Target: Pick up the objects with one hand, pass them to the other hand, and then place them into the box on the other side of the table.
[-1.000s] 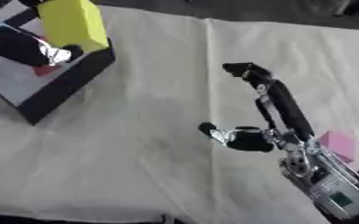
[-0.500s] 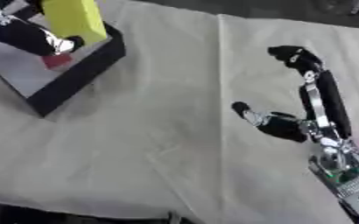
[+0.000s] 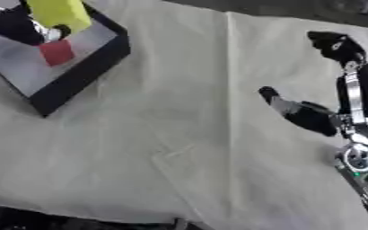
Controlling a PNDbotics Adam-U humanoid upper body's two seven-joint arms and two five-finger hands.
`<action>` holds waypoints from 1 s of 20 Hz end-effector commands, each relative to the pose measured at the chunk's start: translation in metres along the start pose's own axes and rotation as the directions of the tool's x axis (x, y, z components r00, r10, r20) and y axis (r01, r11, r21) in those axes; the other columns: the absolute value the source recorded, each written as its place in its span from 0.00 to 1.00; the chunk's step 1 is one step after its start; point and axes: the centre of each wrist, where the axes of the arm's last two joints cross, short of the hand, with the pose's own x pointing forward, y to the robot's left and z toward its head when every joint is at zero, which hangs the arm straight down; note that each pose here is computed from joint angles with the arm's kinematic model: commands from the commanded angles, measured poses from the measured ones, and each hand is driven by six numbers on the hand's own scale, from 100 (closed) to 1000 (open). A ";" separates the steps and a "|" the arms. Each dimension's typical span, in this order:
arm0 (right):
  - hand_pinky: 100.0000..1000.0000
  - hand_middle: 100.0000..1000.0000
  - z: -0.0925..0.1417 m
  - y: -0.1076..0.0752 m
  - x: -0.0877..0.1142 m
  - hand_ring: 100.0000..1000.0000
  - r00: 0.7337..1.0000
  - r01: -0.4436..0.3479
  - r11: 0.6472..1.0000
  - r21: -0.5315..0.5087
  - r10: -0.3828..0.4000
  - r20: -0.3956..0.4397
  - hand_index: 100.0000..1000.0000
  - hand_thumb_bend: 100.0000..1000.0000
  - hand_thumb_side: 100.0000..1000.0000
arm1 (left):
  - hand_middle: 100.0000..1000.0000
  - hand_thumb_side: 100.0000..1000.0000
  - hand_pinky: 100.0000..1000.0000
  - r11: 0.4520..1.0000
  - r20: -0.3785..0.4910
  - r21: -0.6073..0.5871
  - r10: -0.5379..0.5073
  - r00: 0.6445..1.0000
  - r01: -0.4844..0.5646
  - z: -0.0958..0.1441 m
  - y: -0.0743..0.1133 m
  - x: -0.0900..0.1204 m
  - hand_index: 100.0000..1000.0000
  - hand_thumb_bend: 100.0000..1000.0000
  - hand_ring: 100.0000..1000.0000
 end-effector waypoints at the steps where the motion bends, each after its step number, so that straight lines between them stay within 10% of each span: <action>1: 0.79 0.74 -0.009 -0.013 0.001 0.78 1.000 -0.007 0.999 -0.048 0.009 0.027 0.80 0.63 0.09 | 0.48 0.00 0.74 0.997 -0.043 0.066 -0.046 0.998 0.049 -0.001 0.017 -0.014 0.29 0.28 0.51; 20: 0.79 0.74 -0.016 -0.020 0.000 0.78 1.000 0.008 0.991 -0.133 -0.004 0.029 0.79 0.63 0.10 | 0.48 0.00 0.74 0.988 -0.184 0.110 -0.084 0.979 0.106 -0.007 0.014 -0.058 0.32 0.29 0.52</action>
